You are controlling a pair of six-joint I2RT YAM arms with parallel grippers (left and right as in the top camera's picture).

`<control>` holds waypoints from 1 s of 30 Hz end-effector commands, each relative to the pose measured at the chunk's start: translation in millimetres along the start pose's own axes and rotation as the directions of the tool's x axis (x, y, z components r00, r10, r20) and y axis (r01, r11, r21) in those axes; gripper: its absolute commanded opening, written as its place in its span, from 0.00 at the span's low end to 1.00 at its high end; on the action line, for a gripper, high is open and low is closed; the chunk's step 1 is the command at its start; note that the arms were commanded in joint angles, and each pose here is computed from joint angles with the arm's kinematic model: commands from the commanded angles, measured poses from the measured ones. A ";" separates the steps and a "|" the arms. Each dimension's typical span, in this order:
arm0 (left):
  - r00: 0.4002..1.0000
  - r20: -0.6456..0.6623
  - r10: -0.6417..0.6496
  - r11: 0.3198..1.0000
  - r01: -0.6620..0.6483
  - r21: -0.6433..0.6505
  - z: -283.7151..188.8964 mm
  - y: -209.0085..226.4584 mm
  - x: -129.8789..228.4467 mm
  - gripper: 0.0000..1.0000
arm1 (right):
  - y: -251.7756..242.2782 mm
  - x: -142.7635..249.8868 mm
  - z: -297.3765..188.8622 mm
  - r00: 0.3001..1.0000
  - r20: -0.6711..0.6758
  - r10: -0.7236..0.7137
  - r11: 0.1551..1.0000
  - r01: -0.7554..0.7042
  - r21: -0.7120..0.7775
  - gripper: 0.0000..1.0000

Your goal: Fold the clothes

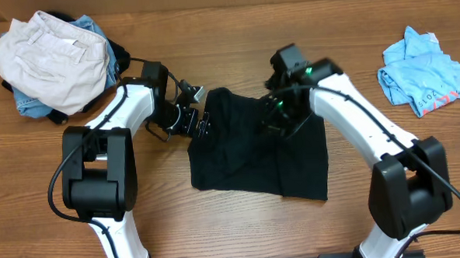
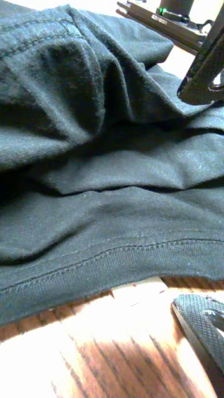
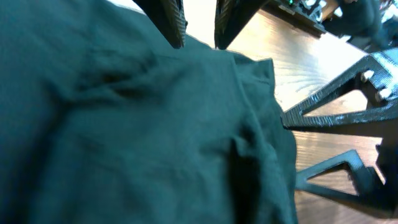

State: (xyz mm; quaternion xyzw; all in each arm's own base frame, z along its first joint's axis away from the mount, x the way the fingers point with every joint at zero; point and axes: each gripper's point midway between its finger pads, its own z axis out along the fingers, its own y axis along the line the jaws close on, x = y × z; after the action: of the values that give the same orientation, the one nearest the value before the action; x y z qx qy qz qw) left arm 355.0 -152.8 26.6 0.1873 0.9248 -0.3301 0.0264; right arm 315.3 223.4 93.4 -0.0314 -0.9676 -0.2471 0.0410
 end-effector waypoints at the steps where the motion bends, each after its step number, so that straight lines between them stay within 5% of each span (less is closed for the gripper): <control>1: 0.999 -0.012 0.039 0.998 -0.038 0.042 7.4 -7.5 2.7 1.00 | 11.4 11.4 19.4 0.997 -0.035 0.062 0.994 -0.065 -0.091 0.13; 16: 0.998 -0.050 0.033 0.997 -0.029 0.077 7.2 -15.5 13.5 1.00 | 40.7 -31.9 104.6 0.998 0.044 0.054 0.968 -0.041 -0.248 0.04; 19: 0.998 -0.052 0.032 0.997 -0.028 0.078 7.2 -15.6 13.9 1.00 | 73.2 -33.2 84.7 0.998 0.033 -0.058 0.936 0.066 -0.346 0.04; 24: 0.998 -0.054 0.029 0.997 -0.025 0.080 7.2 -15.9 14.4 1.00 | 87.4 -65.2 12.6 0.994 0.111 -0.022 0.927 0.061 -0.371 0.04; 30: 0.999 -0.030 0.036 0.996 -0.033 0.084 22.2 -32.7 0.5 1.00 | 13.6 -87.2 -80.7 0.981 0.152 0.120 0.944 -0.066 -0.323 0.17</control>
State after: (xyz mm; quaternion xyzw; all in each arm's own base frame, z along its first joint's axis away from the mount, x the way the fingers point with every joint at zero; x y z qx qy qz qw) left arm 341.9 -173.1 31.9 0.2153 0.9088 -0.3572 0.0143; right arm 406.7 221.9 134.9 -0.1221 -0.9119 -0.3918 -0.0034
